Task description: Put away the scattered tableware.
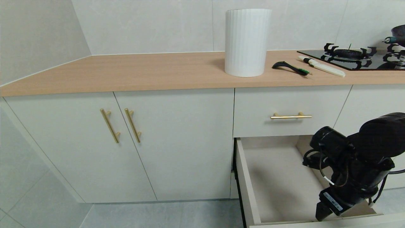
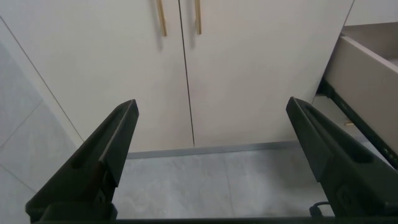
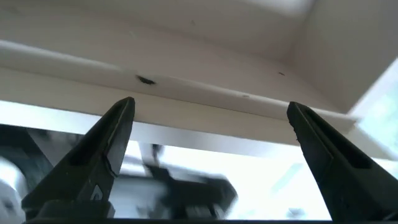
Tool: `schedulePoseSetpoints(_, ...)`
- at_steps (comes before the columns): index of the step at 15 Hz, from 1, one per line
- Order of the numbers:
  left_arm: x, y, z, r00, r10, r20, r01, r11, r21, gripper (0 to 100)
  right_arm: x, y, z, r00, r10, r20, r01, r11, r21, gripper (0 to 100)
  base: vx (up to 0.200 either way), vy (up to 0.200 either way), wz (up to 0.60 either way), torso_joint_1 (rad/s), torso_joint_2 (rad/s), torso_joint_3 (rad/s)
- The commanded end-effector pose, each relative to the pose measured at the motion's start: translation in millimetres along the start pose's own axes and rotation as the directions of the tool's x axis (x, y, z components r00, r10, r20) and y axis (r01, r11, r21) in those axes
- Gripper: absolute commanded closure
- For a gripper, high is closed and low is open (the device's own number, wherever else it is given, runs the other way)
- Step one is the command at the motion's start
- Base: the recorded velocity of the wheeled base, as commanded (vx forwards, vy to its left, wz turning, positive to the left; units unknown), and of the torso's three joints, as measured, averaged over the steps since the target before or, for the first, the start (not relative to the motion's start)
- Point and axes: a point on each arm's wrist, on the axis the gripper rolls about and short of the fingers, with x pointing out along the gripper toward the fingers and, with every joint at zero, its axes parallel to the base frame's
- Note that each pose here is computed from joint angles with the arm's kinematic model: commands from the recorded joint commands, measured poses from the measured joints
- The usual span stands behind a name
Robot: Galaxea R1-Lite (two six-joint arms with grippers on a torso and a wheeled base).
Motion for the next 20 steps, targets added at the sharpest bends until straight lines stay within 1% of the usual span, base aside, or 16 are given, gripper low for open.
schedulePoseSetpoints(1, 0.0, 0.0, -0.1, 1.0, 0.001, -0.001, -0.001, 1.0, 0.001, 0, -0.9, 1.2, -2.7, 1.0, -0.001, -0.027, 0.0, 1.0, -0.029, 0, 0.0, 0.0, 0.0, 0.0, 0.0, 0.0)
schedulePoseSetpoints(3, 0.0, 0.0, -0.1, 1.0, 0.001, -0.001, -0.001, 1.0, 0.0, 0, -1.4, 1.5, -7.3, 0.997, -0.001, -0.072, -0.003, 0.998, -0.061, 0, 0.0, 0.0, 0.0, 0.0, 0.0, 0.0)
schedulePoseSetpoints(5, 0.0, 0.0, -0.1, 1.0, 0.001, -0.001, -0.001, 1.0, 0.0, 0, -2.2, 4.7, -10.5, 0.995, -0.004, -0.1, -0.005, 0.996, -0.085, 0, 0.0, 0.0, 0.0, 0.0, 0.0, 0.0)
schedulePoseSetpoints(6, 0.0, 0.0, -0.1, 1.0, 0.001, -0.001, -0.001, 1.0, 0.0, 0, -2.8, 5.8, -11.4, 0.994, -0.005, -0.11, -0.006, 0.996, -0.093, 0, 0.0, 0.0, 0.0, 0.0, 0.0, 0.0)
schedulePoseSetpoints(8, 0.0, 0.0, -0.1, 1.0, 0.001, -0.001, -0.001, 1.0, 0.001, 0, -5.3, 7.3, -11.2, 0.995, -0.004, -0.101, -0.005, 0.995, -0.096, 0, 0.0, 0.0, 0.0, 0.0, 0.0, 0.0)
schedulePoseSetpoints(10, 0.0, 0.0, -0.1, 1.0, -0.001, -0.001, 0.001, 1.0, 0.0, 0, -18.4, 5.2, -11.3, 0.999, -0.001, -0.044, -0.002, 0.996, -0.084, 0, 0.0, 0.0, 0.0, 0.0, 0.0, 0.0)
schedulePoseSetpoints(12, 0.0, 0.0, -0.1, 1.0, 0.001, -0.001, -0.001, 1.0, 0.0, 0, -46.1, 1.0, -13.6, 0.996, 0.016, 0.092, -0.011, 0.999, -0.048, 0, 0.0, 0.0, 0.0, 0.0, 0.0, 0.0)
schedulePoseSetpoints(13, 0.0, 0.0, -0.1, 1.0, 0.001, -0.001, -0.001, 1.0, 0.0, 0, -60.6, -0.6, -15.2, 0.982, 0.054, 0.183, -0.055, 0.998, 0.002, 0, 0.0, 0.0, 0.0, 0.0, 0.0, 0.0)
schedulePoseSetpoints(14, 0.0, 0.0, -0.1, 1.0, 0.001, -0.001, -0.001, 1.0, 0.0, 0, -73.0, -2.1, -16.4, 0.953, 0.093, 0.287, -0.109, 0.993, 0.039, 0, 0.0, 0.0, 0.0, 0.0, 0.0, 0.0)
schedulePoseSetpoints(15, 0.0, 0.0, -0.1, 1.0, -0.001, -0.001, 0.001, 1.0, 0.0, 0, -83.7, -4.1, -19.5, 0.925, 0.1, 0.367, -0.129, 0.99, 0.054, 0, 0.0, 0.0, 0.0, 0.0, 0.0, 0.0)
schedulePoseSetpoints(17, 0.0, 0.0, -0.1, 1.0, 0.001, -0.001, -0.001, 1.0, 0.0, 0, -99.7, -7.3, -30.3, 0.891, 0.097, 0.444, -0.137, 0.989, 0.059, 0, 0.0, 0.0, 0.0, 0.0, 0.0, 0.0)
schedulePoseSetpoints(20, 0.0, 0.0, -0.1, 1.0, 0.001, -0.001, -0.001, 1.0, 0.0, 0, -113.7, -10.2, -40.5, 0.855, 0.092, 0.511, -0.143, 0.988, 0.061, 0, 0.0, 0.0, 0.0, 0.0, 0.0, 0.0)
